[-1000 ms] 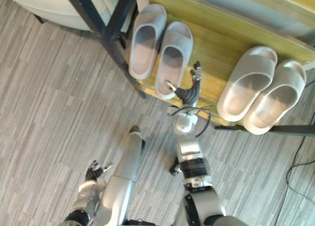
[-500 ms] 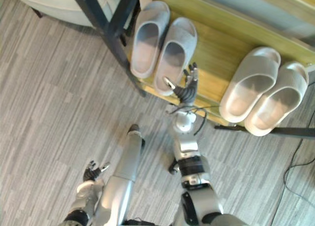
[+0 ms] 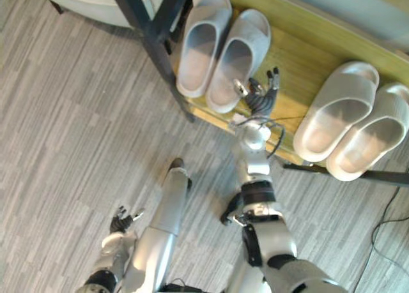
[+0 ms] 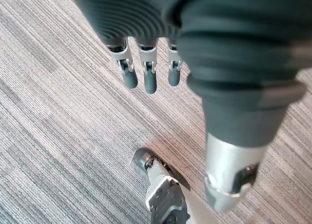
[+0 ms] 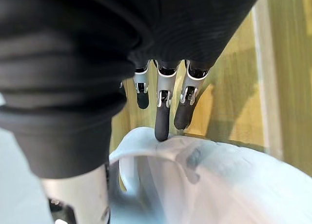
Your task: Organize the slippers on the shoe rack
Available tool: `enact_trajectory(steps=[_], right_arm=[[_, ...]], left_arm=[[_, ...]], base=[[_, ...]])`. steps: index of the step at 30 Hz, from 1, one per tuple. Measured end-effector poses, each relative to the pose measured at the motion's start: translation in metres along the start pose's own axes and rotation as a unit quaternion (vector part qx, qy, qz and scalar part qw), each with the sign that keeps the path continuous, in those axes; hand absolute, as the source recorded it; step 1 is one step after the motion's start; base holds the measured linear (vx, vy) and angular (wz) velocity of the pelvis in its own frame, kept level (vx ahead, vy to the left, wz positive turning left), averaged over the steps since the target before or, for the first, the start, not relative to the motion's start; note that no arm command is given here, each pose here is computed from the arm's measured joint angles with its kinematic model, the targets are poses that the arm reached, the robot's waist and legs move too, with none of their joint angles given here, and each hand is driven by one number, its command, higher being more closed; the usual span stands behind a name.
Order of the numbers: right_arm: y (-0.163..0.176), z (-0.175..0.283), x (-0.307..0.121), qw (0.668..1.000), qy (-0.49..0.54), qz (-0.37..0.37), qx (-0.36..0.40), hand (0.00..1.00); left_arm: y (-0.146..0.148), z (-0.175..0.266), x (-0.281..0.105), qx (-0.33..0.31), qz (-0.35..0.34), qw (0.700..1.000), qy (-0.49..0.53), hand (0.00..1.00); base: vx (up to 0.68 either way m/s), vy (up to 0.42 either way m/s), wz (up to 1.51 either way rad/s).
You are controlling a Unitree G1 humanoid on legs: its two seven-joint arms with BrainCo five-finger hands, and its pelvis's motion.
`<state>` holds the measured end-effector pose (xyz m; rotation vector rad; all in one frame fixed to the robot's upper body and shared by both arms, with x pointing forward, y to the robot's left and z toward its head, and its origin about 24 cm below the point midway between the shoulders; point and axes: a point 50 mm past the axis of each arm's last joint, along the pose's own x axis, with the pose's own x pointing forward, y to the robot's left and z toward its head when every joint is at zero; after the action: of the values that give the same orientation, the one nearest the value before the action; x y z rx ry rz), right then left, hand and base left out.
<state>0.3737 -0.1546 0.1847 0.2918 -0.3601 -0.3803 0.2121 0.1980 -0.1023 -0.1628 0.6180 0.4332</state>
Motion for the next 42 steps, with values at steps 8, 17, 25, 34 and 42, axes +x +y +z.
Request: enact_trajectory(steps=[8,17,25,34,42], right_arm=[[-0.001,-0.004,-0.005,0.999,0.000,0.027,-0.034,0.00],[-0.044,-0.038,-0.061,0.988,0.022,0.068,-0.135,0.00],[-0.079,-0.060,-0.119,0.971,0.074,0.122,-0.194,0.00],[-0.144,-0.119,-0.188,0.912,0.253,0.133,-0.293,0.00],[-0.208,-0.166,-0.261,0.813,0.449,0.098,-0.357,0.00]], left_arm=[[-0.001,-0.001,0.000,-0.001,-0.002,1.000,0.003,0.00],[0.014,-0.018,-0.007,0.006,0.011,1.000,0.024,0.00],[0.042,-0.049,-0.022,0.061,0.010,0.996,0.068,0.00],[0.039,-0.073,-0.033,0.149,-0.052,0.981,0.110,0.00],[0.023,-0.084,-0.039,0.204,-0.104,0.966,0.125,0.00]], base=[[0.00,0.004,-0.01],[0.06,0.026,-0.06],[0.15,0.064,-0.20],[0.13,0.064,-0.20],[0.05,0.043,-0.14]])
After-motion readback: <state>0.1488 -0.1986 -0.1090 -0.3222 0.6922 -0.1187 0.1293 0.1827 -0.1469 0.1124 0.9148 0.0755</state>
